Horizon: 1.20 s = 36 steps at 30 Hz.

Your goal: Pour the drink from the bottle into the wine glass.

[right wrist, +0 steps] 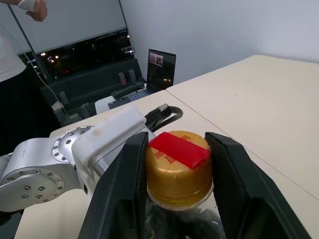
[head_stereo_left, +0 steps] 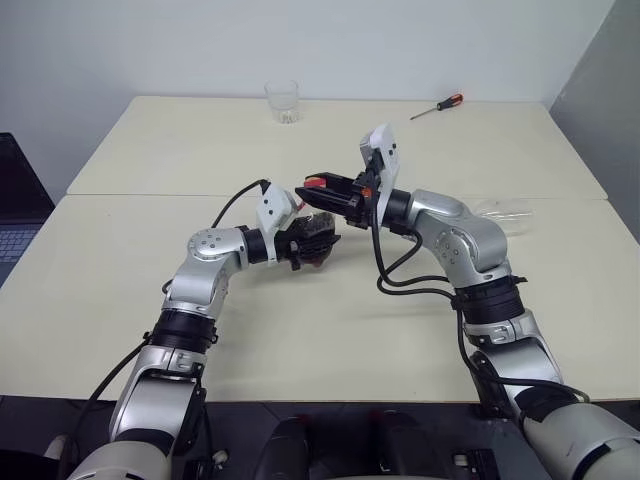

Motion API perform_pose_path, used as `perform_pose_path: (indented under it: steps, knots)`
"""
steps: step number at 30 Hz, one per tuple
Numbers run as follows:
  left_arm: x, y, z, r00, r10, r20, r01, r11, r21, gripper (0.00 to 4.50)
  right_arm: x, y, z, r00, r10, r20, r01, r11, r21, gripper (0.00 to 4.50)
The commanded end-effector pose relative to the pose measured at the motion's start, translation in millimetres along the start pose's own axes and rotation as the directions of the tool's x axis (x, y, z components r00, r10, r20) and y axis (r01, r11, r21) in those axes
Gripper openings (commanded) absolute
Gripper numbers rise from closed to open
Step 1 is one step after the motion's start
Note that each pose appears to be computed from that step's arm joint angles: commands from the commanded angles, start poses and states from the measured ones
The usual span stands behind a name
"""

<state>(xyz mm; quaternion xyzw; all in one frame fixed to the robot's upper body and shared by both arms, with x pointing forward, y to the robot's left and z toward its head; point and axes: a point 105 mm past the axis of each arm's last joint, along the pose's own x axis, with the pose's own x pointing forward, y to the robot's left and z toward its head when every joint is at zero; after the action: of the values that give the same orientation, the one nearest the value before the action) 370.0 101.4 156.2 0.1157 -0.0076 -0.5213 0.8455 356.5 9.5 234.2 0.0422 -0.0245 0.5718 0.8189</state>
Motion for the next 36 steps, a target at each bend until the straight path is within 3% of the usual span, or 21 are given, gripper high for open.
perform_pose_path:
  steps: [1, 8, 16, 22, 32, 36]
  knots:
    - [2, -1, 23, 0.998, -0.013, 0.058, 0.009, 0.998, 0.068, 1.76, 1, 4, 21, 0.998, 0.025, 0.065, -0.023, 0.999, -0.028, 1.47]
    - [0, -8, 24, 0.997, -0.029, 0.067, 0.025, 0.998, 0.065, 1.76, 1, 15, 25, 0.990, 0.101, 0.095, -0.096, 0.994, -0.055, 1.47]
    - [-11, -31, 27, 0.994, -0.074, 0.080, 0.069, 0.995, 0.065, 1.76, -5, 39, 21, 0.938, 0.341, 0.061, -0.331, 0.934, -0.134, 1.47]
    - [-23, -50, 29, 0.991, -0.094, 0.097, 0.088, 0.994, 0.058, 1.76, -11, 57, 17, 0.867, 0.498, 0.020, -0.489, 0.858, -0.154, 1.47]
    - [-38, -85, 38, 0.979, -0.164, 0.124, 0.157, 0.986, 0.058, 1.76, -28, 90, -7, 0.680, 0.724, -0.119, -0.728, 0.648, -0.221, 1.47]
    - [-40, -86, 37, 0.980, -0.157, 0.121, 0.151, 0.987, 0.056, 1.76, -28, 90, -8, 0.669, 0.732, -0.129, -0.738, 0.636, -0.226, 1.47]
